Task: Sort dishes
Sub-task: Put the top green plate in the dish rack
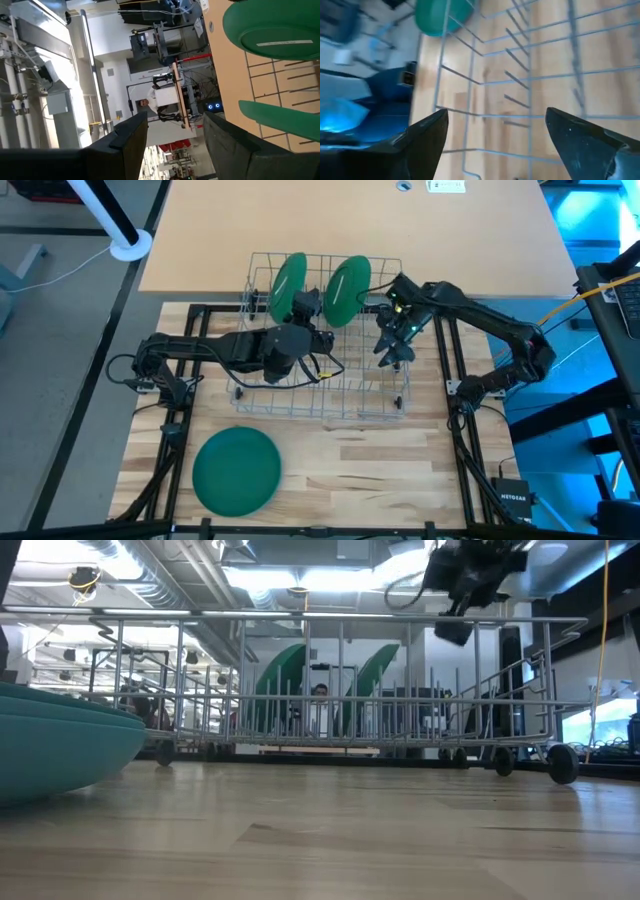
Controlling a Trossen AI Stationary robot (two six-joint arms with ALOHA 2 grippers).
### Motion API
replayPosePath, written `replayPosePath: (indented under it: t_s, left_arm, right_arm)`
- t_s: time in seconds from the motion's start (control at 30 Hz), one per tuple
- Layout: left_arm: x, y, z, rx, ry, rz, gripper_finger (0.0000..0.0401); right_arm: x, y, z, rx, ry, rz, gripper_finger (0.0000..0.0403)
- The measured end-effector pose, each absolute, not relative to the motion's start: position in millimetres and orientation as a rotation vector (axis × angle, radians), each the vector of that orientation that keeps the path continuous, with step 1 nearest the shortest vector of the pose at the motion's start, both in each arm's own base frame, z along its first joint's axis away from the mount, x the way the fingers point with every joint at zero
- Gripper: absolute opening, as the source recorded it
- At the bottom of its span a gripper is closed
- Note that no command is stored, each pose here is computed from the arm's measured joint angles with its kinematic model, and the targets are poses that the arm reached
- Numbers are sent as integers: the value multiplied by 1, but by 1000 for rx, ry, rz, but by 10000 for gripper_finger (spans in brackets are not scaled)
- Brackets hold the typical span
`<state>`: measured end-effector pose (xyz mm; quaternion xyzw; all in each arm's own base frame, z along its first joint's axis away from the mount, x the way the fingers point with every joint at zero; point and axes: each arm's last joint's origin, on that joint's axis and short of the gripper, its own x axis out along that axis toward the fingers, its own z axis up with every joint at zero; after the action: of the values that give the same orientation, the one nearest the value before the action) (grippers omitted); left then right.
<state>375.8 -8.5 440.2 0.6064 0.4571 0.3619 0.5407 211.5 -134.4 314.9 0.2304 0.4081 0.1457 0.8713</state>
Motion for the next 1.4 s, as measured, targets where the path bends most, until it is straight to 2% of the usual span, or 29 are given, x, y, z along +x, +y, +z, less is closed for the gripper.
replayPosePath:
  t_s: [0.13,0.4,0.5,0.63,0.8,1.0,1.23,1.4]
  left_arm:
    - [377,-9,440,1435,1032,818,182]
    - [378,-9,440,1316,934,848,182]
    - [378,-10,439,1187,851,894,182]
    - [375,-26,435,1053,777,946,182]
    - [361,-65,428,1022,768,1052,182]
    - [337,-120,413,883,592,956,182]
    - [304,-170,401,542,381,823,182]
    - [291,-194,397,283,369,651,182]
  right_arm:
    - [192,-121,337,399,835,196,340]
    - [150,-93,373,318,726,48,340]
    - [136,-84,382,271,696,-18,340]
    - [118,-73,391,202,657,-96,340]
    - [102,-63,398,147,621,-164,340]
    - [99,-61,402,121,579,-170,340]
    - [104,-65,405,92,539,-183,340]
    - [109,-68,404,96,545,-181,340]
